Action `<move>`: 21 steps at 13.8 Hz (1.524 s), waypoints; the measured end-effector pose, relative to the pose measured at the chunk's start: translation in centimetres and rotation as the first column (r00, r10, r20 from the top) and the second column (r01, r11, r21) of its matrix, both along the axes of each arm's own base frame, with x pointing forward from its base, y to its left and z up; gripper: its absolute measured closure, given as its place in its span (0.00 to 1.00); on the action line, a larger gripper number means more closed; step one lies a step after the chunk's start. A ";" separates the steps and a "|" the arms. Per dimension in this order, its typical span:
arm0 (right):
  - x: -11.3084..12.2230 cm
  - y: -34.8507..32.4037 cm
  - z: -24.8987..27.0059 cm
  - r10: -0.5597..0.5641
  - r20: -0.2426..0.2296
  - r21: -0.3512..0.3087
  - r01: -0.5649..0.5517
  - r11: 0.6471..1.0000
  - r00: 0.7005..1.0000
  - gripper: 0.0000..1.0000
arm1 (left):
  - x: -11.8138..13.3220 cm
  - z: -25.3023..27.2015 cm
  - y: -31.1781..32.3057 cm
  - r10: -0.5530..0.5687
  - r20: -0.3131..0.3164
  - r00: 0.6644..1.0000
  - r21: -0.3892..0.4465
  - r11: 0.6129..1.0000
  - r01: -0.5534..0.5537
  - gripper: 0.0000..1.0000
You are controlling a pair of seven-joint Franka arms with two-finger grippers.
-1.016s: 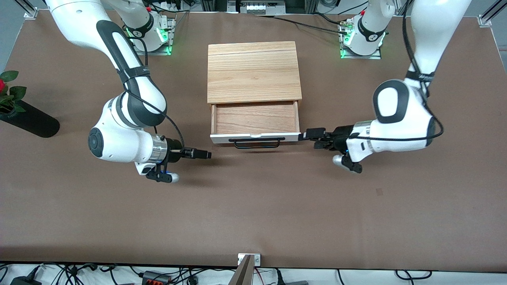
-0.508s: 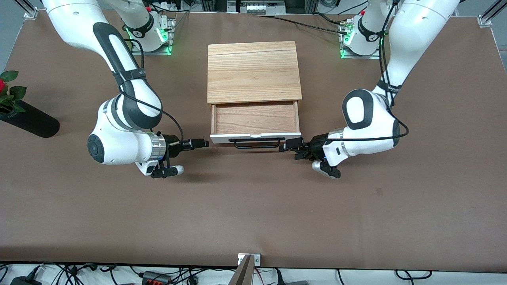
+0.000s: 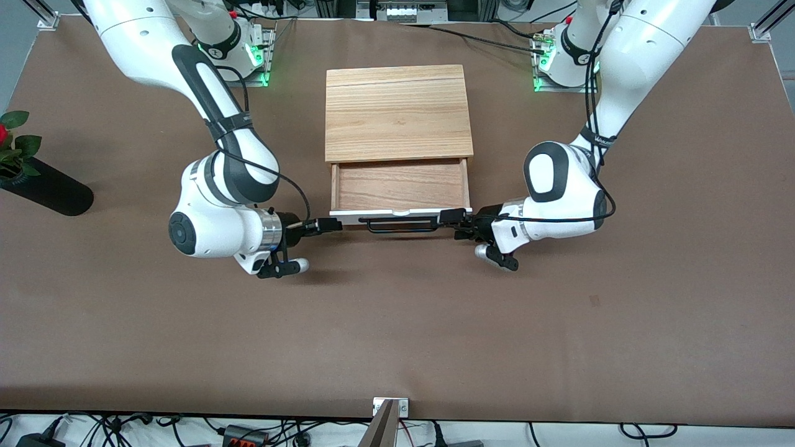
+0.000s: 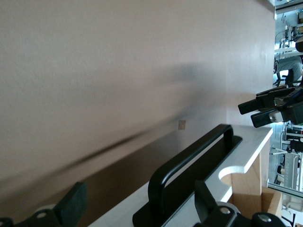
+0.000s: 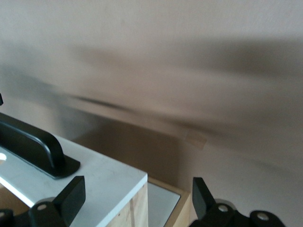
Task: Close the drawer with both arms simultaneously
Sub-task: 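Push the white drawer front into the cabinet with both grippers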
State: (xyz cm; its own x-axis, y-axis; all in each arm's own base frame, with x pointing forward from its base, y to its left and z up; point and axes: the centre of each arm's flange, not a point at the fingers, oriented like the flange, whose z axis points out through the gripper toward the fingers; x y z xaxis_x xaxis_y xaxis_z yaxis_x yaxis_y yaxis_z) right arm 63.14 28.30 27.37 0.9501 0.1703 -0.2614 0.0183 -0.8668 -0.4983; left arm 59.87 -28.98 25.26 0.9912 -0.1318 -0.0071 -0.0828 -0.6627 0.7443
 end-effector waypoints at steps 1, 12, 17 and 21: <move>-0.2 0.1 -0.3 0.004 -0.020 -0.002 -0.004 1.000 1.000 0.00 | -0.6 -0.4 -0.3 -0.008 -0.011 1.000 0.001 1.000 0.008 0.00; -3.3 0.3 -1.2 0.094 -0.222 -0.001 -0.097 0.995 0.970 0.00 | -4.7 -2.4 -2.3 -0.129 -0.149 0.980 -0.044 0.991 0.123 0.00; -5.2 1.3 -1.7 0.149 -0.304 0.009 -0.153 0.988 0.941 0.00 | -5.8 -2.7 -2.2 -0.168 -0.239 0.956 -0.074 0.985 0.155 0.00; -6.1 2.1 -2.0 0.170 -0.323 0.010 -0.176 0.984 0.931 0.00 | -6.0 -2.7 -1.8 -0.166 -0.284 0.944 -0.081 0.986 0.148 0.00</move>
State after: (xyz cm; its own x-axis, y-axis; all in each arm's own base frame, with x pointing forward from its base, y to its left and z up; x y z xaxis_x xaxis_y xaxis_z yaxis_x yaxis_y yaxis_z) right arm 57.08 30.41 25.38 0.7709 0.3165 -0.5527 0.0105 -0.8739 -0.4859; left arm 53.85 -30.75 22.55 0.9144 -0.2944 -0.2781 0.0421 -0.6139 0.7883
